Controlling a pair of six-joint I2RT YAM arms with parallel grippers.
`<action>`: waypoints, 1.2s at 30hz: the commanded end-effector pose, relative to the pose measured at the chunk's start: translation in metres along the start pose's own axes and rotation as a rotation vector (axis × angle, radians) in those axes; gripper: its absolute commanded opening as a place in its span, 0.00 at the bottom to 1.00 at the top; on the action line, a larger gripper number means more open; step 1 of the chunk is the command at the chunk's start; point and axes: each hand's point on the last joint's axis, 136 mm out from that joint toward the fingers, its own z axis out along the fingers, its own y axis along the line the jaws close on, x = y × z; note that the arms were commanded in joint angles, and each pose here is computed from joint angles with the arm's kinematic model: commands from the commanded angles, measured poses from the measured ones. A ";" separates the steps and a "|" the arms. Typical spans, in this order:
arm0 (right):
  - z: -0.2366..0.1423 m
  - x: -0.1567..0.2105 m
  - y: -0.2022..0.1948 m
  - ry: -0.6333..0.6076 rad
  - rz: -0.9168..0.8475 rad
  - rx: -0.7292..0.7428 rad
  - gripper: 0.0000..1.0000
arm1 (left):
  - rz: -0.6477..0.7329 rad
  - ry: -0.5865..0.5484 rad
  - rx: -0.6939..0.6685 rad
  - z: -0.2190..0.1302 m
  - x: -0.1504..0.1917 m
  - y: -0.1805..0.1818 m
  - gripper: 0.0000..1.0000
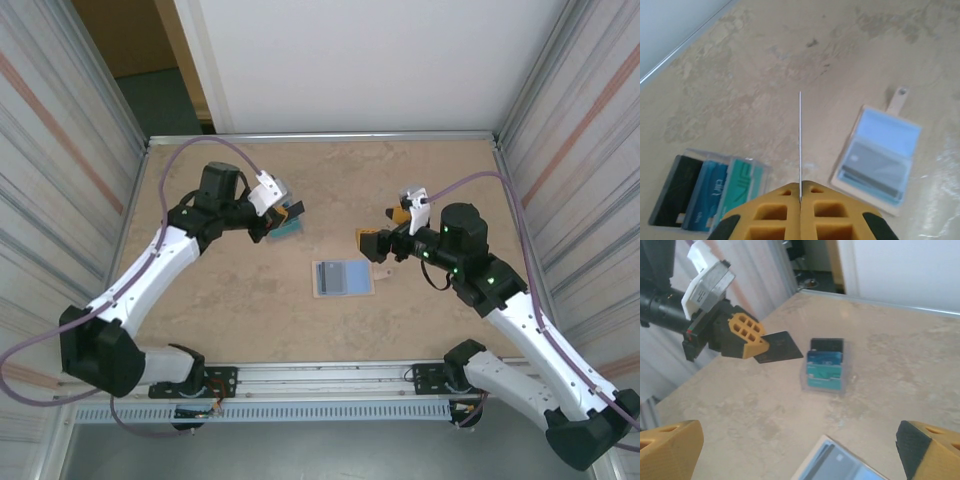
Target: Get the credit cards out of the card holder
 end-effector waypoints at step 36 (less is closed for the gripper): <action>0.001 0.001 -0.071 -0.015 0.104 0.387 0.99 | 0.142 0.144 -0.076 0.083 0.070 0.135 0.00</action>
